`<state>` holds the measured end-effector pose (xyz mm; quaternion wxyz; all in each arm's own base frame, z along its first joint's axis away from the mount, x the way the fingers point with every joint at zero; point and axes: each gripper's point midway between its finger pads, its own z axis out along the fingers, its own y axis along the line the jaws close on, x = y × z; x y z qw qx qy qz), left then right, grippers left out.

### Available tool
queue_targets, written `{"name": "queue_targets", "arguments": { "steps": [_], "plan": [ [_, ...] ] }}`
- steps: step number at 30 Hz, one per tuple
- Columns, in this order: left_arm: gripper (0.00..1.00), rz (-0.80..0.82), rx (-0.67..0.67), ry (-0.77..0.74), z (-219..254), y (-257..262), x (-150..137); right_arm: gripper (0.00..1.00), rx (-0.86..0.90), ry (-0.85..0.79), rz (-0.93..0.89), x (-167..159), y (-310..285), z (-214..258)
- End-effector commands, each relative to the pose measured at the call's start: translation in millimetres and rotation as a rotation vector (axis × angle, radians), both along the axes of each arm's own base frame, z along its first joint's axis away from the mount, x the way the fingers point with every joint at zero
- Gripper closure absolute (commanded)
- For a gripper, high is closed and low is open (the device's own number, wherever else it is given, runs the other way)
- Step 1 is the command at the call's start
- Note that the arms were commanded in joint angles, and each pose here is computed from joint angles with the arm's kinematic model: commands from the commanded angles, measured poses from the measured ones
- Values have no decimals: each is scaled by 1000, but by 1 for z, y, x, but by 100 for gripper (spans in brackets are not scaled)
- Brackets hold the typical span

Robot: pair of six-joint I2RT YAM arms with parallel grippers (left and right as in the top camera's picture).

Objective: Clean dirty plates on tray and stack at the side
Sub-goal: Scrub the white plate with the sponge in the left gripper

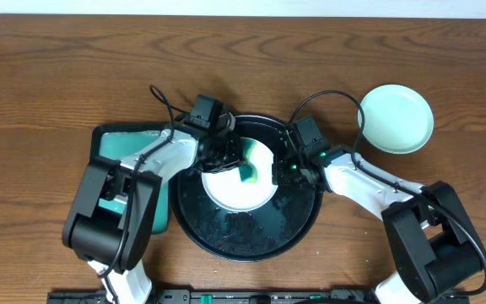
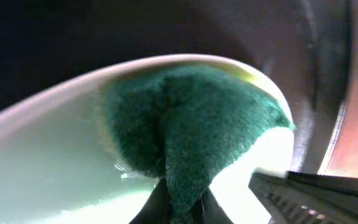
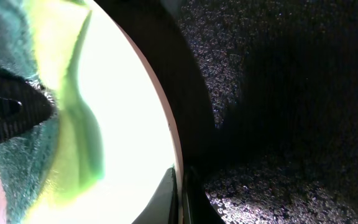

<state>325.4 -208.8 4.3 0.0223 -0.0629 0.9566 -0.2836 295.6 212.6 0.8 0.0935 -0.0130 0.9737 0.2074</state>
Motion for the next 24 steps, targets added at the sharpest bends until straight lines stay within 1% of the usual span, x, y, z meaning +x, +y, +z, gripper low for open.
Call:
{"name": "queue_targets", "arguments": {
  "steps": [1,3,4,14,19,24],
  "plan": [
    [93,185,634,16,-65,138,-3,99,-46,80,24,-22,-4,-22],
    [93,194,715,55,-64,152,-15,99,-45,79,24,-22,-4,-22],
    [93,198,728,69,-64,155,-18,99,-45,79,24,-22,-4,-22],
    [93,180,777,166,-58,164,-44,99,-48,78,23,-22,-5,-22],
    [93,185,818,176,-46,172,-51,99,-48,78,23,-22,-5,-22],
    [93,179,819,158,-31,172,-52,99,-49,77,23,-22,-5,-22]
  ]
}}
